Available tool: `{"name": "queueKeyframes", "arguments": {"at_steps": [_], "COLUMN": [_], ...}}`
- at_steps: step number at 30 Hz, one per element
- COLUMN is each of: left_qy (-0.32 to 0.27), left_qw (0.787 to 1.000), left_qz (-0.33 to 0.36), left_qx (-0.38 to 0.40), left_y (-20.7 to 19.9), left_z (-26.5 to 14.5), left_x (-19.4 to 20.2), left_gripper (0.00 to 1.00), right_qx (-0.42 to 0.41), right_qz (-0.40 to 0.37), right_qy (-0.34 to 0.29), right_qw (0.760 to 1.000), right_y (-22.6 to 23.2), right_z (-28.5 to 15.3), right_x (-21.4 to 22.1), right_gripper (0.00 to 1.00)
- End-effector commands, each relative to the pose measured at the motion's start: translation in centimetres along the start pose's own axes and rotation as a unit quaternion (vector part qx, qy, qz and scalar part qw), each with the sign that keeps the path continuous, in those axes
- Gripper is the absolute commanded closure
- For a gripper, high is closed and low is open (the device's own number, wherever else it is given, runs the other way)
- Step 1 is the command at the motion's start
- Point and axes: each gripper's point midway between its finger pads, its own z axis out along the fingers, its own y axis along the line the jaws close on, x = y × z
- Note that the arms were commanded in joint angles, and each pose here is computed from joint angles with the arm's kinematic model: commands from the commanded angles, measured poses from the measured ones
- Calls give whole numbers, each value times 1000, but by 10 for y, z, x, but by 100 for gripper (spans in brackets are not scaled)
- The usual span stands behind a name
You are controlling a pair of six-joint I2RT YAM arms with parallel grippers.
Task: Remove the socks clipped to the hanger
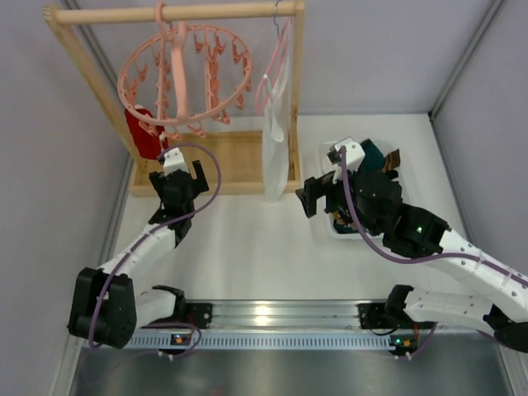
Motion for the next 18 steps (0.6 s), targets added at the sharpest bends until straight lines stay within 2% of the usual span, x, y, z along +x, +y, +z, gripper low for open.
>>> {"name": "queueKeyframes", "arguments": {"at_steps": [1,10,13,15,17,18], "left_qy": [-67,-70,-68,-69,-69,-70], "left_qw": [997,997,997,997,997,997], "left_qz": [-10,17,10,8,4,2], "left_qx": [26,19,25,27,24,25], "left_y": [-11,-10,-11,-11,-10,-10], "left_z": [8,15,14,13,11,11], "left_x": [-28,-23,-20,-20,-19,-20], "left_gripper": [2,2,7,20,38,60], "right_qx": [-32,-44,-52,-56,-58,-59], "right_qz": [15,10,9,9,10,12], "right_qy": [-54,-51,-49,-48,-49,-48], "right_qw": [998,998,997,997,997,997], "right_y": [8,14,19,20,21,22], "right_z": [-6,-1,2,3,4,5], "right_x": [-30,-27,-25,-24,-25,-24], "right_gripper": [1,1,0,0,1,1]}}
